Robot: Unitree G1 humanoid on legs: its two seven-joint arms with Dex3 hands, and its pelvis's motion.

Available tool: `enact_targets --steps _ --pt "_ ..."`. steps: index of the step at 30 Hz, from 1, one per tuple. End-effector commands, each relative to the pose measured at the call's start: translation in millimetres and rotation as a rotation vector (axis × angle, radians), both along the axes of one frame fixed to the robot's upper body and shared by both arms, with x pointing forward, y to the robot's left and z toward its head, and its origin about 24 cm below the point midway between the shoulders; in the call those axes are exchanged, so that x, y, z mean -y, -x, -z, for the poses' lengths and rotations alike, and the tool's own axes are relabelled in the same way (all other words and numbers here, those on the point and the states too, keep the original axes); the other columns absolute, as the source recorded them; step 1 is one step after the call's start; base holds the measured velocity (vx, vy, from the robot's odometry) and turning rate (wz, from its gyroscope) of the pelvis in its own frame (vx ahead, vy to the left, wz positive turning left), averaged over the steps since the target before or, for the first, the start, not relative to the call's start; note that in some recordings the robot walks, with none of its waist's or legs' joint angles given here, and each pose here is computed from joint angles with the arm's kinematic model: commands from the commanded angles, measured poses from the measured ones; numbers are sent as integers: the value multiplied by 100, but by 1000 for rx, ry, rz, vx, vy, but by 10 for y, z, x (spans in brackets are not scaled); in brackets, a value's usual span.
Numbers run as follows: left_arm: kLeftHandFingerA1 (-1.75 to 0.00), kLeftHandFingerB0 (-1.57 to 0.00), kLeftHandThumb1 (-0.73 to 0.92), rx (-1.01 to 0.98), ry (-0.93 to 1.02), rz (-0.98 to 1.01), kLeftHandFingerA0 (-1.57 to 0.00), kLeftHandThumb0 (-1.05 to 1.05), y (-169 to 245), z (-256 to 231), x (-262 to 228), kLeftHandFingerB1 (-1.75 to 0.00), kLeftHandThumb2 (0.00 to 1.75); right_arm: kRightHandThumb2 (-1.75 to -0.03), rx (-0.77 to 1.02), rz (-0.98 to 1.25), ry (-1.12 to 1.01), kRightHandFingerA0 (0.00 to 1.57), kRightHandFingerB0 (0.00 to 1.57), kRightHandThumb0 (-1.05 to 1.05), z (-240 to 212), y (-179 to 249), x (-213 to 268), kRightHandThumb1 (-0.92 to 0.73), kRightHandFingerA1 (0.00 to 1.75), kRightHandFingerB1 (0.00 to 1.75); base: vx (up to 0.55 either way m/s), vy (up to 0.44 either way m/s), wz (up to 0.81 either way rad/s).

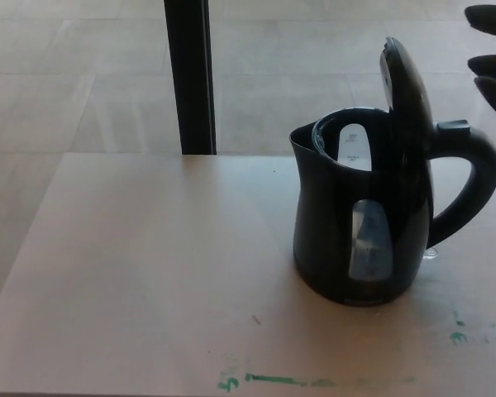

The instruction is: The robot uses its right hand to push down on the lid of a kettle kept in the middle of the desk to close it

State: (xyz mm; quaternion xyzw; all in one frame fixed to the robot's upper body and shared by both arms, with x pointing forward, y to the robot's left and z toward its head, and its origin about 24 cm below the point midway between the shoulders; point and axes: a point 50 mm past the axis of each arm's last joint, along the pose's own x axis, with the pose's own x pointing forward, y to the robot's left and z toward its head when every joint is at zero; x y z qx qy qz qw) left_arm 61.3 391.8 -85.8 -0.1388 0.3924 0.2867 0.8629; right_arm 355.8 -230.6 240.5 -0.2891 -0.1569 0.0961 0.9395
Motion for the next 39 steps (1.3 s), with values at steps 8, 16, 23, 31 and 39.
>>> enact_targets --steps 8,16,23,31,39 --pt "-42 -33 76 -14 -20 -9 -44 -68 52 -61 -87 -34 63 -63 -3 -1 168 34 27 -75 -148 -248 -168 -72 48 30 0 0 0" --pt "-42 -33 75 -24 -24 1 -45 -71 67 -55 -84 -34 63 -62 -22 4 239 36 32 -76 -77 -330 -226 -69 46 30 0 0 0" --pt "-43 -31 76 -6 -9 0 -43 -68 65 -65 -87 -34 63 -61 -60 -69 443 38 31 -73 255 -323 -411 -66 40 30 0 0 0" --pt "-43 -31 75 -20 -17 11 -43 -71 63 -66 -92 -33 63 -62 -52 -156 620 32 27 -79 329 -297 -682 -71 45 32 0 0 0" --pt "-43 -29 74 -11 -16 10 -43 -69 51 -90 -115 -34 63 -63 -45 -210 730 27 24 -80 347 -267 -832 -72 51 34 0 0 0"
